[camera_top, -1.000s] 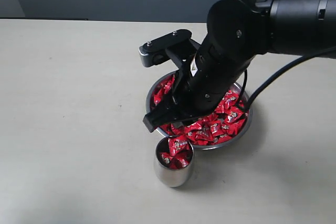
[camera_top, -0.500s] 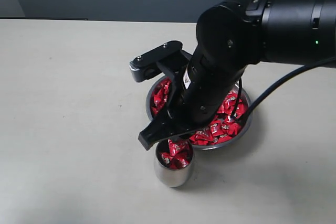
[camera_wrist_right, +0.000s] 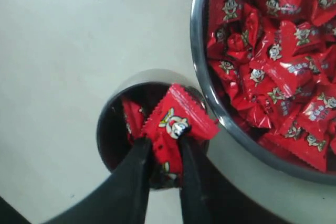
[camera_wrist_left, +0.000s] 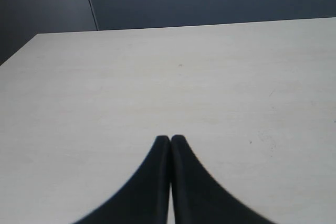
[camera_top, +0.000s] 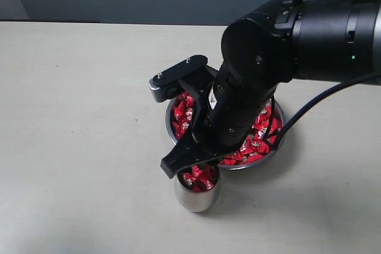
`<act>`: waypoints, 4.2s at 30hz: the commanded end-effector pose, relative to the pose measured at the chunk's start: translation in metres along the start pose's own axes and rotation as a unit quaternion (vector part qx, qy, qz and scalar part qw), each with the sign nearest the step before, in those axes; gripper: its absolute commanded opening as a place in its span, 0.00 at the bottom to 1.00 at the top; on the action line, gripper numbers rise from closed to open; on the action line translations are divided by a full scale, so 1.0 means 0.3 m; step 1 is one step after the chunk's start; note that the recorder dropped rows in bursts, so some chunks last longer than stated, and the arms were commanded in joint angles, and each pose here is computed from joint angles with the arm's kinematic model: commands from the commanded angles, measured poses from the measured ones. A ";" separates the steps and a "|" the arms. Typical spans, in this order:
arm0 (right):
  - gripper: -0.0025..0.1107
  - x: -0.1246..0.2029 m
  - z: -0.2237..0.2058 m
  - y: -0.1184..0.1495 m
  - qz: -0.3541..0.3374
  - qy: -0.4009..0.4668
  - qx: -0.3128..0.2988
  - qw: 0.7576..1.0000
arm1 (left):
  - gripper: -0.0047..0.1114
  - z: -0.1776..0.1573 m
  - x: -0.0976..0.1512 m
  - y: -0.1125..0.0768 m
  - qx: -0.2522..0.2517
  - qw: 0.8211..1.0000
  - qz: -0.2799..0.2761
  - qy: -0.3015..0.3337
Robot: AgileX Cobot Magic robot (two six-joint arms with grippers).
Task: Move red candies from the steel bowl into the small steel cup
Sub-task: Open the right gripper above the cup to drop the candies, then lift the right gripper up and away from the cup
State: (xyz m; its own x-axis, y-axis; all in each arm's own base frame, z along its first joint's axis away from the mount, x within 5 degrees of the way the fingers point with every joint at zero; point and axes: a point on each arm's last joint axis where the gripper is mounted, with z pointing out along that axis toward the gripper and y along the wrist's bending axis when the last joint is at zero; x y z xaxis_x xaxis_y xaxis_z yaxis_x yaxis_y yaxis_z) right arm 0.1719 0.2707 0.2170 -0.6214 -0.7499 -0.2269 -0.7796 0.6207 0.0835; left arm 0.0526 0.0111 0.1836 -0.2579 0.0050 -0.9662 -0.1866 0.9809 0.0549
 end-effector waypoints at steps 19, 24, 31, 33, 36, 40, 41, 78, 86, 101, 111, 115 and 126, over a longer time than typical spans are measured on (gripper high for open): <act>0.01 0.003 0.035 -0.001 -0.011 -0.007 -0.001 1.000 | 0.04 0.000 0.002 -0.001 0.003 1.000 0.001 -0.004; 0.02 0.006 0.035 0.008 -0.020 -0.003 -0.015 1.000 | 0.04 0.000 0.002 -0.001 0.003 1.000 0.001 -0.004; 0.26 0.005 0.035 0.014 -0.025 -0.006 -0.025 0.999 | 0.04 0.000 0.002 -0.001 0.003 1.000 0.001 -0.004; 0.27 0.005 0.035 0.013 -0.026 -0.006 -0.024 0.999 | 0.04 0.000 0.002 -0.001 0.003 1.000 0.001 -0.004; 0.27 0.004 0.035 0.013 -0.026 -0.007 -0.024 0.999 | 0.04 0.000 0.002 -0.001 0.003 1.000 0.001 -0.004; 0.27 0.004 0.035 0.013 -0.026 -0.007 -0.024 0.999 | 0.04 0.000 0.002 -0.001 0.003 1.000 0.001 -0.004; 0.27 0.004 0.035 0.013 -0.026 -0.007 -0.024 0.999 | 0.04 0.000 0.002 -0.001 0.003 1.000 0.001 -0.004; 0.51 -0.006 0.035 0.004 -0.041 -0.023 -0.007 0.999 | 0.04 0.000 0.002 -0.001 0.003 1.000 0.001 -0.004; 0.51 -0.007 -0.009 0.004 -0.035 -0.047 -0.005 0.998 | 0.04 0.000 0.002 -0.001 0.003 1.000 0.001 -0.004; 0.41 -0.015 -0.248 -0.111 0.030 -0.214 0.189 0.958 | 0.04 0.000 0.002 -0.001 0.003 1.000 0.001 -0.004; 0.02 -0.005 -0.316 -0.228 0.106 -0.249 0.302 0.914 | 0.04 0.000 0.002 -0.001 0.003 1.000 0.001 -0.004; 0.02 0.000 -0.324 -0.321 0.155 -0.258 0.293 0.907 | 0.04 0.000 0.002 -0.001 0.003 1.000 0.001 -0.004; 0.02 0.034 -0.316 -0.503 0.248 -0.260 0.224 0.906 | 0.04 0.000 0.002 -0.001 0.003 1.000 0.001 -0.004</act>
State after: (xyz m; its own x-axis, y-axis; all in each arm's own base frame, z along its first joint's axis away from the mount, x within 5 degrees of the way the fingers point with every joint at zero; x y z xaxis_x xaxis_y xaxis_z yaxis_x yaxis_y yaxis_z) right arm 0.2722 0.1533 0.2955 -0.6682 -0.2233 -0.7096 -0.2311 0.9690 -0.0873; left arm 0.0526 0.0111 0.1836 -0.2579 0.0050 -0.9662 -0.1866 0.9809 0.0549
